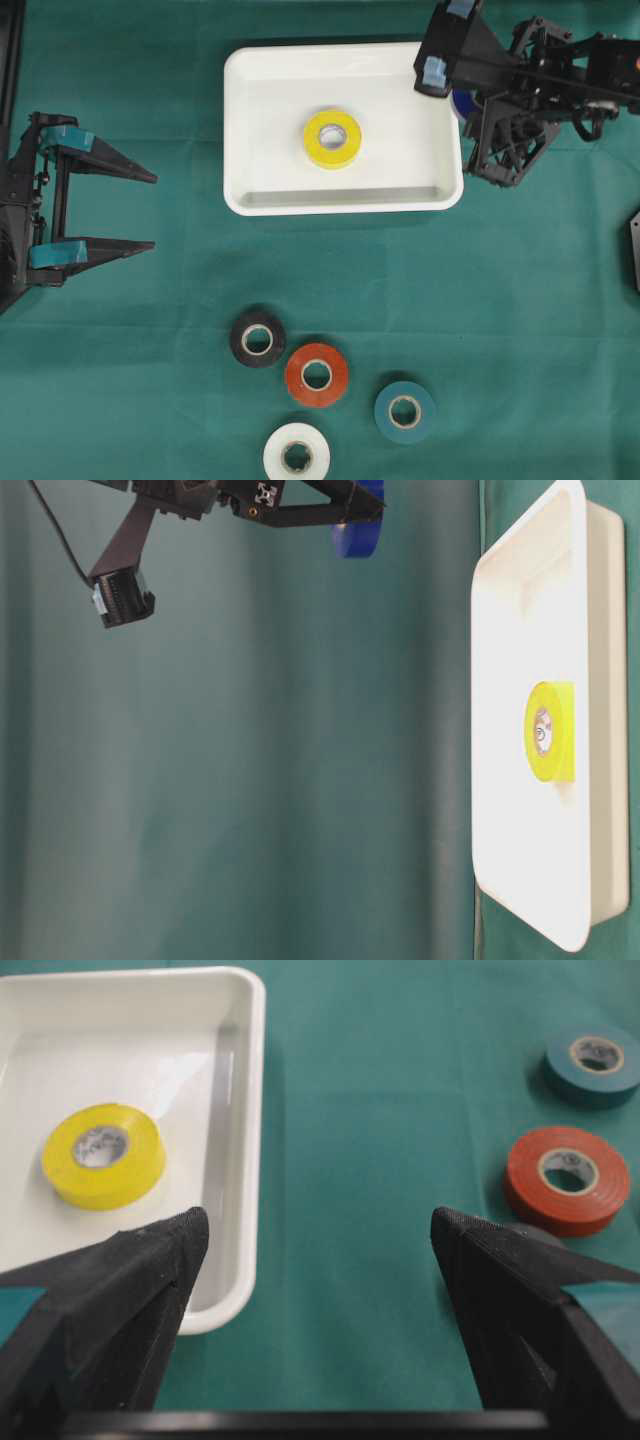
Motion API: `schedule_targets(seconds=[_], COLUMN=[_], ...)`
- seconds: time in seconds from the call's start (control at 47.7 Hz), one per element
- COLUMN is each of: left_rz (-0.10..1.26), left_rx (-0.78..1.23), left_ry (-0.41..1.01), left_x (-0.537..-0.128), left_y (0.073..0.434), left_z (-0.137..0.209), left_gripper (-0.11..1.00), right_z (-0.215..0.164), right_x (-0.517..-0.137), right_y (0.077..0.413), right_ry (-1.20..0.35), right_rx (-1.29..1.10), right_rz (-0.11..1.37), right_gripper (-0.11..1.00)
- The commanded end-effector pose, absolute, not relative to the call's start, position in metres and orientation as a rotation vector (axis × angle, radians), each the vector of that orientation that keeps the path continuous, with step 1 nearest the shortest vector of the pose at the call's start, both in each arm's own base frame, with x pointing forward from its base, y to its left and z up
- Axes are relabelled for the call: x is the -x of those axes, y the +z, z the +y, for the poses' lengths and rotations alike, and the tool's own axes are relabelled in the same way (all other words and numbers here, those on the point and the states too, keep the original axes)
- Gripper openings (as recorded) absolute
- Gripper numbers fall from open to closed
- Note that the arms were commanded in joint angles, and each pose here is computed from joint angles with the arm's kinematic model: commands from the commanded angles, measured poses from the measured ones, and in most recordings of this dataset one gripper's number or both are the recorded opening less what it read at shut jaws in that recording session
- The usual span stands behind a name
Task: Pick up the tape from a random location and place it into the white case.
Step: 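Carry the blue roll over the white tray with the right gripper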
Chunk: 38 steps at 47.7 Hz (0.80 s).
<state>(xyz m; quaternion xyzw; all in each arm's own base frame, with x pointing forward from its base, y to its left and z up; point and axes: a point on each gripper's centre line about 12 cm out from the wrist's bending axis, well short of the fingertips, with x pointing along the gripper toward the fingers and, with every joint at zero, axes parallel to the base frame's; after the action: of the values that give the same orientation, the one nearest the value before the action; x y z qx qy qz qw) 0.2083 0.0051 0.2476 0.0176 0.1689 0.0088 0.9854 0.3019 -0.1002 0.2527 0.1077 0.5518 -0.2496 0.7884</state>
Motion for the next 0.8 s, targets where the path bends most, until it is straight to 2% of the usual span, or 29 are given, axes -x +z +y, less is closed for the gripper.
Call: schedule_targets(seconds=[0.0, 0.21, 0.482, 0.776], left_rz=[0.326, 0.327, 0.326, 0.327], left_rx=[-0.032, -0.032, -0.032, -0.032], left_ry=[0.021, 0.021, 0.021, 0.021], left_x=[-0.211, -0.21, -0.211, -0.21], left_y=[0.253, 0.252, 0.253, 0.252], left_z=[0.006, 0.006, 0.006, 0.006], left_gripper=[0.97, 0.97, 0.97, 0.97], right_z=[-0.101, -0.105, -0.113, -0.115], right_x=[-0.305, -0.327, -0.359, -0.367], right_y=[0.263, 0.268, 0.266, 0.265], right_ry=[-0.533, -0.514, -0.503, -0.503], right_rx=[-0.226, -0.219, -0.201, -0.203], right_rz=[1.141, 1.077, 1.075, 1.075], right_gripper=[0.31, 0.31, 0.31, 0.31])
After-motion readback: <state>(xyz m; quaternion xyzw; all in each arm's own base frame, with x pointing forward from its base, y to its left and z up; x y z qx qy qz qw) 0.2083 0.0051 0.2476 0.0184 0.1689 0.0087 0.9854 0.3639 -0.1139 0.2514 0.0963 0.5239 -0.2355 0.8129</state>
